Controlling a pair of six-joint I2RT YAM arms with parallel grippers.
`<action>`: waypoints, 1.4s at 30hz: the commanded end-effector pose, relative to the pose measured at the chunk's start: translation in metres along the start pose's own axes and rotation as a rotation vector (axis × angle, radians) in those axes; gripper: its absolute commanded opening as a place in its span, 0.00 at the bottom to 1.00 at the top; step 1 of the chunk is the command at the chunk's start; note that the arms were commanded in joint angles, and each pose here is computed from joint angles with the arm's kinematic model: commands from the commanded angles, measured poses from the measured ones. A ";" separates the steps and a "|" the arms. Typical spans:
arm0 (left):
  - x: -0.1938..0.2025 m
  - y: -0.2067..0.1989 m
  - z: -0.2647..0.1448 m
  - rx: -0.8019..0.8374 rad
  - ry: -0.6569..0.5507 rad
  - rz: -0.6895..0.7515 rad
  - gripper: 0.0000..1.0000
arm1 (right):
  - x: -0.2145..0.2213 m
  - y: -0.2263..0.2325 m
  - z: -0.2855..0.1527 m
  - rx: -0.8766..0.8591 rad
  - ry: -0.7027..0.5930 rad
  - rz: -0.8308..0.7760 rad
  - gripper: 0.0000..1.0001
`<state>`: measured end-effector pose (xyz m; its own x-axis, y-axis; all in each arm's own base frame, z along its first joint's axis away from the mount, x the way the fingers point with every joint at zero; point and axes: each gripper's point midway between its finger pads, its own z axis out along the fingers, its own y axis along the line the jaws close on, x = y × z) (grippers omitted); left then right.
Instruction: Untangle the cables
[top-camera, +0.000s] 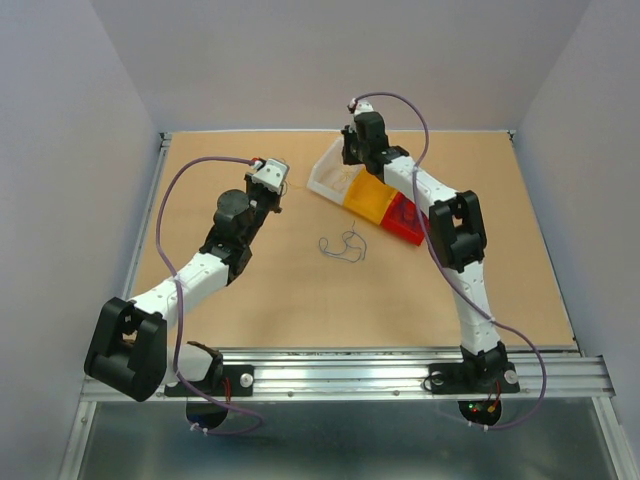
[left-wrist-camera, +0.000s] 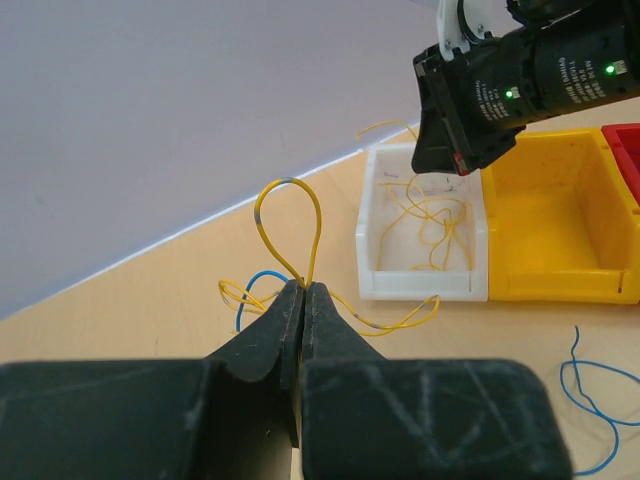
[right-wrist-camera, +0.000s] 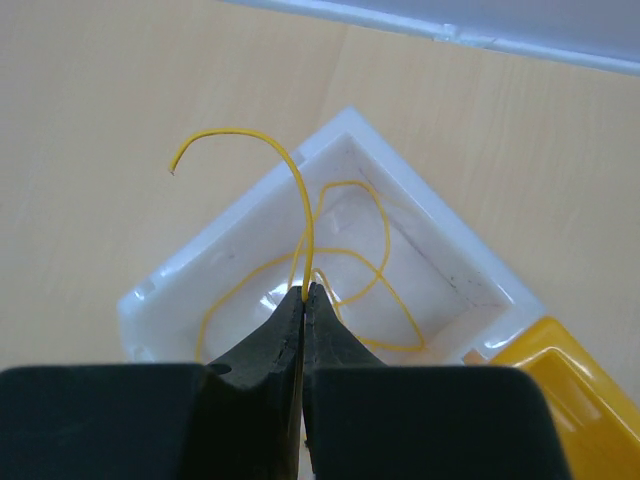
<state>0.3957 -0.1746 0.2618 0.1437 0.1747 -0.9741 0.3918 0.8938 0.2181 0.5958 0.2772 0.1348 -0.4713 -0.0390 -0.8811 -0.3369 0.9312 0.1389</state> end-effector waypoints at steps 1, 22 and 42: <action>-0.027 0.006 -0.001 -0.014 -0.088 0.006 0.00 | -0.001 0.017 0.004 0.055 0.032 0.140 0.00; -0.036 0.007 -0.006 -0.014 -0.109 0.003 0.00 | 0.028 -0.003 -0.006 0.498 -0.108 0.692 0.01; -0.028 0.007 -0.001 -0.015 -0.086 0.006 0.00 | 0.019 -0.009 0.010 0.533 -0.171 0.708 0.16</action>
<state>0.3936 -0.1753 0.2663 0.1550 0.1694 -0.9733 0.3981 0.8909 0.2185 0.5919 0.2753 0.0879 -0.3367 0.6447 -0.6863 0.4337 0.7531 0.4947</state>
